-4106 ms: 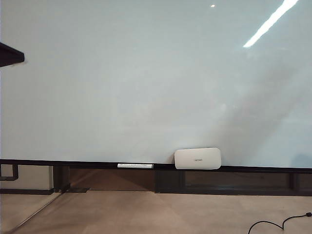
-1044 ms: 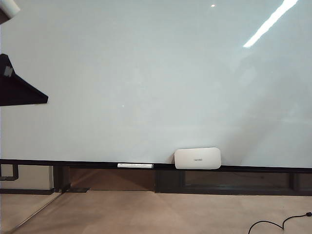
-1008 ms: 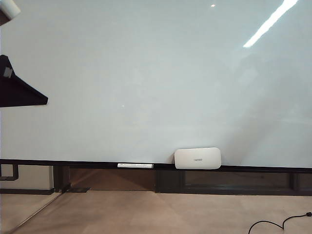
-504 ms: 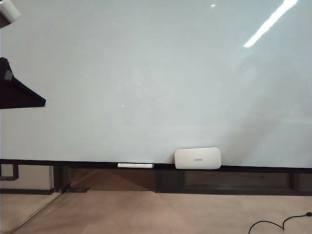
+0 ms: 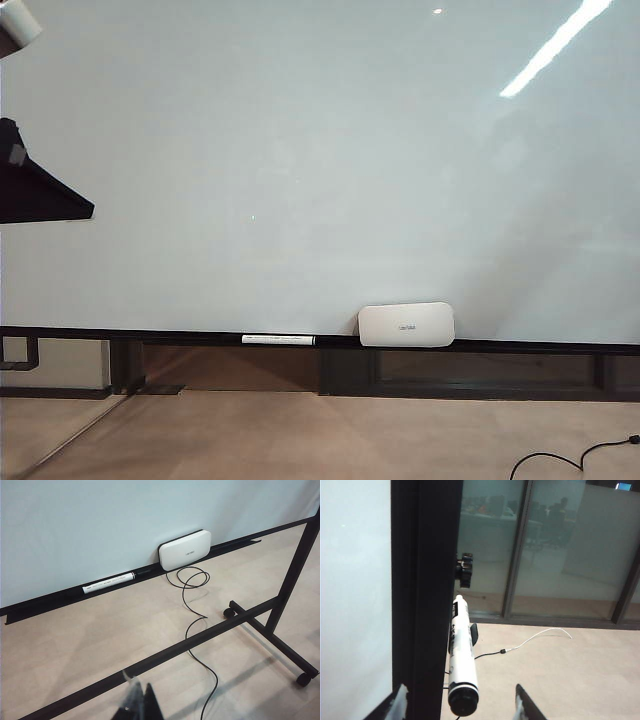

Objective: Reach to the right to find the marker pen, pick it up, and write the number 14 on the whiteboard.

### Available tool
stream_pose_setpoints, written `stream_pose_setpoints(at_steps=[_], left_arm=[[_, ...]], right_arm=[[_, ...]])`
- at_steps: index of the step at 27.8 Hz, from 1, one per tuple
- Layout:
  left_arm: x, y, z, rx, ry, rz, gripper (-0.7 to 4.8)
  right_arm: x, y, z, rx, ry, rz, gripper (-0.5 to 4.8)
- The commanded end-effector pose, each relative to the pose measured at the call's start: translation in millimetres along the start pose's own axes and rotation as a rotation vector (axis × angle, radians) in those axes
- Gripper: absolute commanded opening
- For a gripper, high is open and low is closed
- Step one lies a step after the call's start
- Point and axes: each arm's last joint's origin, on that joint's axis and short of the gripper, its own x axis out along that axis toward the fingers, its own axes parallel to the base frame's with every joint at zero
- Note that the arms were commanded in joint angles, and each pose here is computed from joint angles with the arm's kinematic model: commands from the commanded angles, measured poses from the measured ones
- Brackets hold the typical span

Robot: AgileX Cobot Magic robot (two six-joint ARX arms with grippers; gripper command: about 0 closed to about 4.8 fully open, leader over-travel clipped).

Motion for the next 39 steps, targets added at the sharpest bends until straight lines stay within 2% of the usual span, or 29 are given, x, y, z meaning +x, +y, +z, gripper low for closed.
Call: stream_pose_setpoints(at_steps=[1,12,20,23,39], left_arm=[[0.2,0.4,3.1,0.008,-0.018,0.004,-0.06],[0.2,0.4,3.1,0.007,-0.018,0.004,-0.06],[0.2,0.5,3.6,0.004,-0.023,0.005,-0.06],[0.2,0.5,3.9,0.005,-0.026,0.005,-0.06],[0.1,0.7,5.6,-0.013,-0.044,0.007,-0.06]], right_arm=[[3.0,4.0,3.9,-0.006,-0.023,0.004,2.73],[22.3,11.0,4.7,0.007,-0.012,0.022,2.60],[23.3,11.4,5.1,-0.002,-0.014,-0.021,2.59],[23.2,10.8,4.2,-0.005,-0.013,-0.044,2.38],[31.3,7.3,-3.4,-0.031,-0.006,-0.063,2.28]])
